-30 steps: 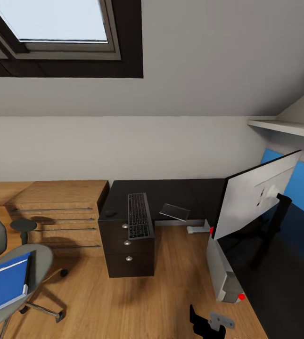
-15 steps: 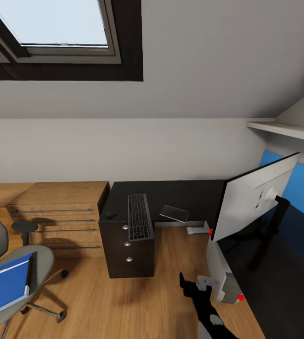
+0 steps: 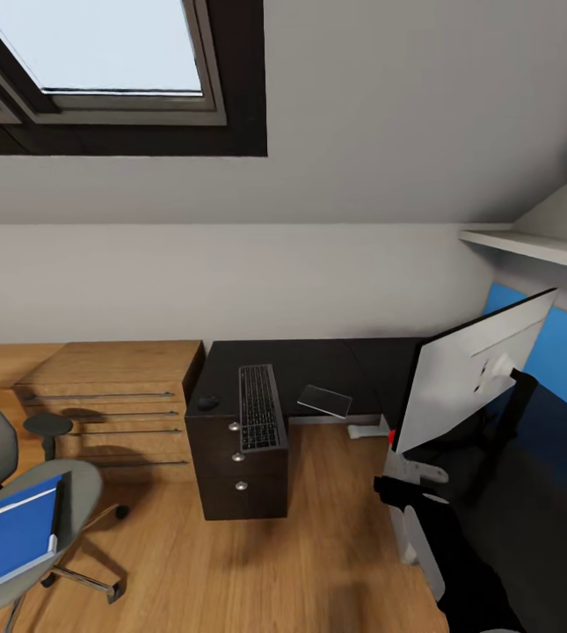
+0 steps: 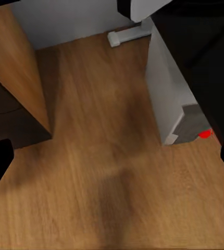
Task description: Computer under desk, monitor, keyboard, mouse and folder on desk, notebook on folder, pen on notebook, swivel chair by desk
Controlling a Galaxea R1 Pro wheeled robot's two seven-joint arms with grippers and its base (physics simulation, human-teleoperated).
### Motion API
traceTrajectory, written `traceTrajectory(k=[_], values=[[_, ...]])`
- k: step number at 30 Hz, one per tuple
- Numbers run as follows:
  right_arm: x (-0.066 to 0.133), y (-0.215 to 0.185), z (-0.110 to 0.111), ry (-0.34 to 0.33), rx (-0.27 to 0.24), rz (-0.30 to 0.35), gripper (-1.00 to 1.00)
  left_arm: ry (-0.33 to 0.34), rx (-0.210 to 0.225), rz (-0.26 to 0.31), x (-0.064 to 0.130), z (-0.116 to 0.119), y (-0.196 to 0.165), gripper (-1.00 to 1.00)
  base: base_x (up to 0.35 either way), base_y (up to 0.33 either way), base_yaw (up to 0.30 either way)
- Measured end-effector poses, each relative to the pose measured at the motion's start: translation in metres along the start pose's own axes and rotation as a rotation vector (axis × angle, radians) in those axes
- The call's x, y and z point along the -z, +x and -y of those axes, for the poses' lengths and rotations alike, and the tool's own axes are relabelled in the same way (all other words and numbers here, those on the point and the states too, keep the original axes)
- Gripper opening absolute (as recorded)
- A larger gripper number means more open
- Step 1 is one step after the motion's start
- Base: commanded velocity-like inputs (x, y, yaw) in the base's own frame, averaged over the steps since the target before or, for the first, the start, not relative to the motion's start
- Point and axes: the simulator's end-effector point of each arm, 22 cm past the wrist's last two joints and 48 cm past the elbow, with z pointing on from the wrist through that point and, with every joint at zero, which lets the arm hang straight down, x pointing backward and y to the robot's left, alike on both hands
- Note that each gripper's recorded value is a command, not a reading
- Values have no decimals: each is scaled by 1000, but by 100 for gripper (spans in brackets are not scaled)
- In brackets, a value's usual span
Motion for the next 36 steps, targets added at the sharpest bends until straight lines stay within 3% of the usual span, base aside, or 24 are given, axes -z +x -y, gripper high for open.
traceTrajectory(k=[3,11,16,21,27,36], values=[[6,-4,17,25,-6,3,100,0,0,1,3,-1,-1,100,0,0,0],[18,-14,34,53,-10,38,100,-1,1,1,10,-4,-3,100,0,0,-3],[20,-23,60,91,-2,111,100,0,0,1,10,-3,-3,100,0,0,-124],[21,-29,71,106,0,147,100,3,-2,3,11,-1,-3,100,0,0,-241],[19,-43,110,164,-14,241,100,7,-6,4,11,0,-3,100,0,0,-233],[15,-42,123,186,-28,313,100,4,-6,6,11,-2,-4,100,0,0,-35]])
